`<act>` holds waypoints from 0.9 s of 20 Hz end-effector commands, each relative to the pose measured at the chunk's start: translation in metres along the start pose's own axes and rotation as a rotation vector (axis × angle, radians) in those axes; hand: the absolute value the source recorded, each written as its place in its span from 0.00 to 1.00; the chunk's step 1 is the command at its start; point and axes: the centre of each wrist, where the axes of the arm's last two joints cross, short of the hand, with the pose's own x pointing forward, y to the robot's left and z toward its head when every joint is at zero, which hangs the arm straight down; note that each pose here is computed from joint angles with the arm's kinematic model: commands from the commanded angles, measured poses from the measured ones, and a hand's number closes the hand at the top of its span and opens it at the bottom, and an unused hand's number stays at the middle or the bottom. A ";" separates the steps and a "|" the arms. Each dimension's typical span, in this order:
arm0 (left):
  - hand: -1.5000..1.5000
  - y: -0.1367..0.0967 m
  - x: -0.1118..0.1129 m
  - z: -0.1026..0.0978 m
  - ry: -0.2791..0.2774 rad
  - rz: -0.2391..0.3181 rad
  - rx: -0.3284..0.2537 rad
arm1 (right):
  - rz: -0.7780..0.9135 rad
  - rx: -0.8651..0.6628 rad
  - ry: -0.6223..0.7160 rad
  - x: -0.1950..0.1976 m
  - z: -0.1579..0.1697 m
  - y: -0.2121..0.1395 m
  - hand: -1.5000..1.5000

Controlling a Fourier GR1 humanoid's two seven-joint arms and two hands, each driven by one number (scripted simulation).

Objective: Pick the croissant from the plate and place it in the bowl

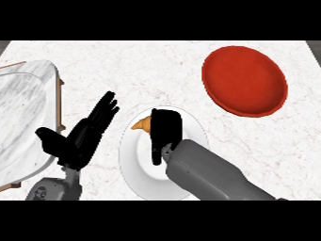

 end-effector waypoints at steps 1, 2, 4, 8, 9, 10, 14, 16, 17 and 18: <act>0.50 0.001 0.021 -0.011 -0.001 0.002 -0.003 | 0.034 -0.031 -0.017 -0.001 -0.018 -0.006 1.00; 0.50 0.009 0.014 -0.001 0.010 0.022 -0.023 | 0.042 -0.038 -0.034 -0.010 -0.008 0.022 1.00; 0.50 -0.009 0.013 -0.020 0.013 -0.020 -0.001 | 0.028 -0.046 -0.054 0.000 0.008 0.025 1.00; 0.50 0.003 0.009 -0.002 -0.011 0.003 -0.005 | 0.051 -0.042 -0.055 0.011 -0.006 -0.009 1.00; 0.50 0.009 0.012 -0.005 0.011 0.000 -0.013 | 0.080 -0.059 -0.059 -0.005 -0.008 0.020 1.00; 0.50 0.001 0.002 -0.001 -0.003 0.007 0.001 | 0.068 -0.073 -0.063 0.009 0.012 0.019 1.00; 0.50 -0.001 -0.007 -0.008 0.013 0.007 0.019 | 0.124 0.021 -0.138 -0.011 0.009 0.012 1.00; 0.50 0.013 0.005 -0.006 0.009 -0.003 0.021 | 0.133 0.091 -0.185 -0.054 0.023 0.039 1.00; 0.50 0.009 0.000 -0.004 -0.008 0.001 0.040 | 0.143 0.130 -0.211 -0.064 0.025 0.029 1.00; 0.50 0.012 -0.004 0.009 0.006 -0.007 0.037 | 0.136 0.097 -0.211 -0.072 0.039 0.053 1.00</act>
